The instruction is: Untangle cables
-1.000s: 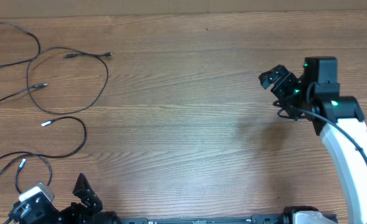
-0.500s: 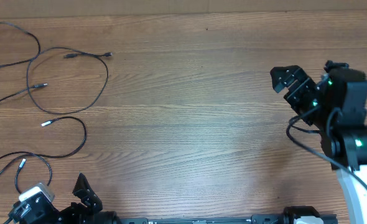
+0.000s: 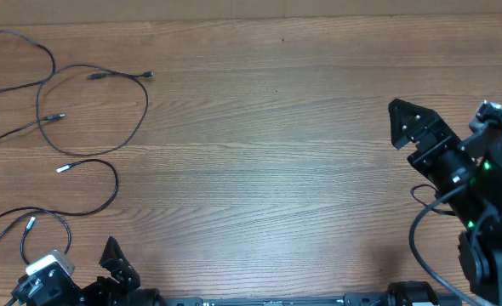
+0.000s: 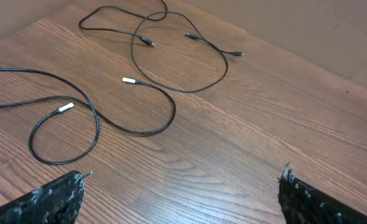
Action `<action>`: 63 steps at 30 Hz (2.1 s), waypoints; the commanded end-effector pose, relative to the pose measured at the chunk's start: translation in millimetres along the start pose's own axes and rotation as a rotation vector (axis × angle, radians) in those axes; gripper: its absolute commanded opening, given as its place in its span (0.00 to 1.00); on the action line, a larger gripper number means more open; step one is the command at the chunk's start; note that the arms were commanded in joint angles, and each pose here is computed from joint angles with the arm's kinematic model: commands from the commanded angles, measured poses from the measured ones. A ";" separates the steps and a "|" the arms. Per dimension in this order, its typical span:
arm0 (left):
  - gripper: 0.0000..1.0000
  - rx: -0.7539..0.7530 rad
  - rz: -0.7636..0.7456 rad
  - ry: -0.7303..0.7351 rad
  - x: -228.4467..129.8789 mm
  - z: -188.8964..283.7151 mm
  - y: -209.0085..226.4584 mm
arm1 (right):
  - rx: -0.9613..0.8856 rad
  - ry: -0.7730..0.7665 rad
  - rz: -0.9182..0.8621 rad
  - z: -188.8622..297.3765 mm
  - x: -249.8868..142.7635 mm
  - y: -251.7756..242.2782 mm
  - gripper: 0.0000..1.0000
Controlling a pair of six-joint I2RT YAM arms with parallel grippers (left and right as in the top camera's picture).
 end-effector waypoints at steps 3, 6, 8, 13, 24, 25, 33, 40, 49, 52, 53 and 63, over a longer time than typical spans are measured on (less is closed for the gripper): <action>1.00 0.010 0.021 -0.018 1.0 1.5 2.6 | 0.028 -0.047 0.022 15.7 2.8 6.2 1.00; 1.00 0.010 0.021 -0.018 1.0 1.5 2.6 | 0.045 -0.071 0.028 25.0 4.0 9.4 1.00; 1.00 0.010 0.021 -0.018 1.0 1.5 2.6 | 0.058 -0.089 0.032 32.6 4.4 11.7 1.00; 1.00 0.010 0.021 -0.018 1.0 1.5 2.6 | 0.084 -0.125 0.042 55.6 0.7 15.1 1.00; 1.00 0.010 0.021 -0.018 1.0 1.5 2.6 | -0.052 -0.146 0.024 91.8 -23.4 -14.7 1.00; 0.99 0.010 0.021 -0.018 1.0 1.5 2.6 | -0.069 -0.151 0.023 95.9 -25.6 -18.2 1.00; 0.99 0.010 0.021 -0.018 1.0 1.5 2.6 | -0.042 -0.200 0.040 122.1 -35.0 -20.2 1.00; 1.00 0.010 0.021 -0.018 1.0 1.5 2.6 | -0.045 -0.196 0.035 124.6 -38.0 -22.1 1.00; 1.00 0.010 0.021 -0.018 1.0 1.5 2.6 | -0.045 -0.188 0.035 124.3 -39.6 -22.5 1.00; 1.00 0.010 0.021 -0.018 1.0 1.5 2.6 | -0.051 -0.181 0.034 124.1 -41.1 -23.7 1.00; 1.00 0.010 0.021 -0.018 1.0 1.5 2.6 | -0.053 -0.177 0.033 124.0 -41.8 -24.2 1.00; 0.99 0.010 0.021 -0.018 1.0 1.5 2.6 | -0.059 -0.170 0.030 124.4 -43.9 -25.8 1.00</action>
Point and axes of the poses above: each gripper's point midway between its finger pads, its own z axis back along the fingers, its own y axis along the line the jaws close on, x = y × z, the point moved 3 cm from there along z, back along the fingers, and after that the axes turned 10 degrees about z, right-handed, at the moved point
